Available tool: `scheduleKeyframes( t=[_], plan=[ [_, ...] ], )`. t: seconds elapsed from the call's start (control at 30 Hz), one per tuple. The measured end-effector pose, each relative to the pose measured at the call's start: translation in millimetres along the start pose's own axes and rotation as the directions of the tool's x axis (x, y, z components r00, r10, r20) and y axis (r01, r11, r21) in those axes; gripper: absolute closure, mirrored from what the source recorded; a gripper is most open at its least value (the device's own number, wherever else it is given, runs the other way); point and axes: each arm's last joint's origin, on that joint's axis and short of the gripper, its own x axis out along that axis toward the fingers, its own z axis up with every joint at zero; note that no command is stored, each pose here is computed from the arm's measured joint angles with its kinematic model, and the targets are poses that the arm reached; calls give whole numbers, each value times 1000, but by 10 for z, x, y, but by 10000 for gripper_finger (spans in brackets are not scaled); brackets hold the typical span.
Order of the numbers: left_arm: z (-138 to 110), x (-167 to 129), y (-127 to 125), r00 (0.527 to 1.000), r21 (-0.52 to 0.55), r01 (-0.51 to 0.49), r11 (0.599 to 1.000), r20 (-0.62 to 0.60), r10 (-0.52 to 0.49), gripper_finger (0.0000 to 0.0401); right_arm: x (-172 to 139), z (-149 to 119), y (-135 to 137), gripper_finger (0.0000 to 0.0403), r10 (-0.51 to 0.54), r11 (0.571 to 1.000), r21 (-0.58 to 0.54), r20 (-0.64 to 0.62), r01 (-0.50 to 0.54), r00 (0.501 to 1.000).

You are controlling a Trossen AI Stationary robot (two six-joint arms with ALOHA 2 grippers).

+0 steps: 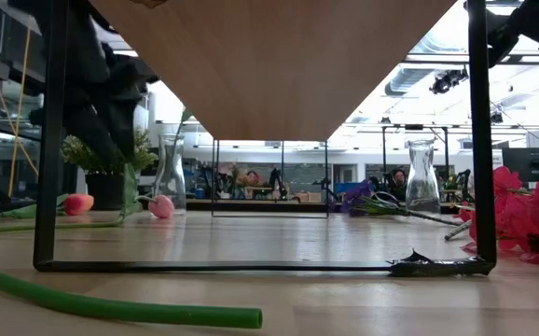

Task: Pick and place flowers into a vace then onto a shelf
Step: Put the pink flower into the left transparent vase

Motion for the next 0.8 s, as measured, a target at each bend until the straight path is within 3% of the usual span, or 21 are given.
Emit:
scheduleKeyframes(
  t=[0.27,0.53,0.8],
  plan=[
    [-82,149,127,1000,-55,-24,998,-1,24,222,0,2,-1,131,-6,1000,0,4,6,1000],
    [-91,232,84,998,-68,55,996,32,-53,222,0,2,-3,131,-12,1000,-1,7,12,1000],
    [-135,414,39,1000,-57,16,998,19,-15,222,0,3,-4,130,-16,1000,-1,9,16,1000]
  ],
)
